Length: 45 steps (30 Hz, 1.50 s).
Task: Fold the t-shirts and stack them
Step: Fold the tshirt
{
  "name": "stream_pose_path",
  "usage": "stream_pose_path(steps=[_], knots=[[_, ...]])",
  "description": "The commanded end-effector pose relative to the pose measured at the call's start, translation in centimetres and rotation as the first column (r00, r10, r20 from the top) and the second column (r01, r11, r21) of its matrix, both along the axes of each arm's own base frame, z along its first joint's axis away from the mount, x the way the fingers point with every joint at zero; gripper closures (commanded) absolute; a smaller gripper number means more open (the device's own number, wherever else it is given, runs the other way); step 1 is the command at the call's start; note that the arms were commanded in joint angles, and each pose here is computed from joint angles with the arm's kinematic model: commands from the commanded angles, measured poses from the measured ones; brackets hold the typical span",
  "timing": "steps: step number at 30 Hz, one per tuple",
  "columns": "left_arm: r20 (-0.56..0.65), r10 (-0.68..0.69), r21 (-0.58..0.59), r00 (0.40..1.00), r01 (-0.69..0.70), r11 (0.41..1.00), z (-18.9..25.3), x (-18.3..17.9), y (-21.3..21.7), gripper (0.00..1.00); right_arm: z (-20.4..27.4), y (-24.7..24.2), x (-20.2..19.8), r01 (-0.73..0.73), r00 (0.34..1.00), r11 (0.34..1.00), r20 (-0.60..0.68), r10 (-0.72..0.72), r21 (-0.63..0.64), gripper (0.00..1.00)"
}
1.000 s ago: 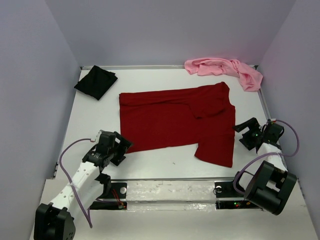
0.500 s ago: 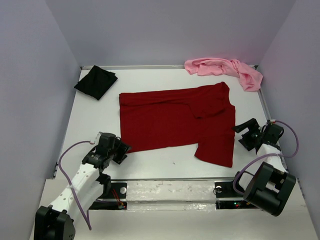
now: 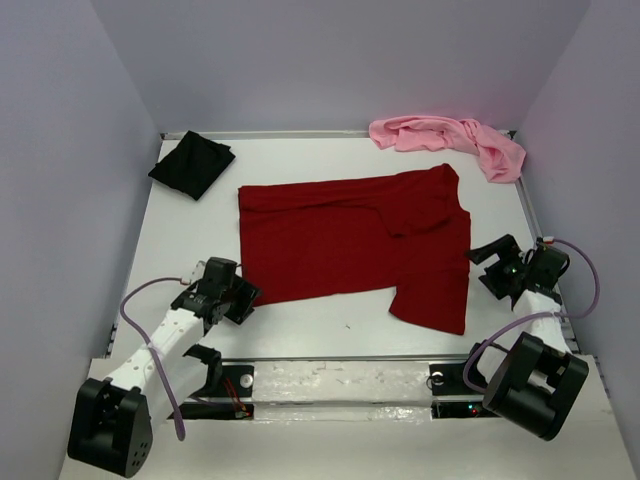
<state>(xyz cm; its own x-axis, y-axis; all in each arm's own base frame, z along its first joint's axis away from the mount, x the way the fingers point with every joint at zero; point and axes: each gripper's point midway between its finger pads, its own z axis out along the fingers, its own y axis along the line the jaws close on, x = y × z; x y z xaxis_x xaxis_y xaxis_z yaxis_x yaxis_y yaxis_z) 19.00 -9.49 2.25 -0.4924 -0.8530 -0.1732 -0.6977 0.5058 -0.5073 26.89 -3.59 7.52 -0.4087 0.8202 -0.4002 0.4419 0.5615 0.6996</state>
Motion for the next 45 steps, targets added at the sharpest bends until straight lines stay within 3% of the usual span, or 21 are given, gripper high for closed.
stream_pose_path(steps=[1, 7, 9, 11, 20, 32, 39, 45], knots=[[-0.02, 0.044, 0.08, 0.999, -0.042, 0.996, -0.1, 0.6, 1.4, 0.39, 1.0, -0.2, 0.6, -0.015, 0.998, 1.0, 0.057, 0.017, -0.027, 0.07], [-0.051, 0.073, 0.124, 0.996, -0.066, 0.99, 0.2, 1.0, 2.0, 0.41, 1.0, 0.1, 0.7, -0.033, 0.997, 0.999, 0.07, 0.034, -0.018, 0.07], [-0.054, 0.072, 0.118, 0.996, -0.065, 0.991, 0.3, 1.1, 1.9, 0.65, 1.1, 0.2, 0.7, -0.035, 0.997, 0.999, 0.074, 0.036, -0.016, 0.07], [-0.057, 0.071, 0.106, 0.996, -0.064, 0.992, 0.2, 1.1, 1.6, 1.0, 1.1, 0.2, 0.7, -0.036, 0.996, 0.999, 0.079, 0.038, -0.018, 0.07], [-0.066, 0.062, 0.108, 0.996, -0.054, 0.993, 0.0, 1.1, 1.5, 1.0, 1.4, 0.4, 0.7, -0.046, 0.995, 0.999, 0.092, 0.048, -0.021, 0.07], [0.116, 0.062, 0.169, 0.991, -0.081, 0.982, 4.0, 4.7, 2.5, 1.0, 0.7, 0.7, 0.3, -0.049, 0.997, 0.999, 0.056, 0.048, 0.012, 0.09], [0.086, -0.009, 0.204, 0.996, -0.009, 0.979, 2.1, 6.4, 1.7, 1.0, 0.9, 0.0, 0.1, -0.011, 0.999, 1.0, 0.036, 0.012, -0.025, 0.14], [0.053, -0.052, 0.272, 0.997, 0.036, 0.962, 1.5, 7.7, 1.9, 1.0, -0.3, -1.0, 0.2, 0.035, 0.999, 0.999, -0.006, -0.036, -0.033, 0.13]])
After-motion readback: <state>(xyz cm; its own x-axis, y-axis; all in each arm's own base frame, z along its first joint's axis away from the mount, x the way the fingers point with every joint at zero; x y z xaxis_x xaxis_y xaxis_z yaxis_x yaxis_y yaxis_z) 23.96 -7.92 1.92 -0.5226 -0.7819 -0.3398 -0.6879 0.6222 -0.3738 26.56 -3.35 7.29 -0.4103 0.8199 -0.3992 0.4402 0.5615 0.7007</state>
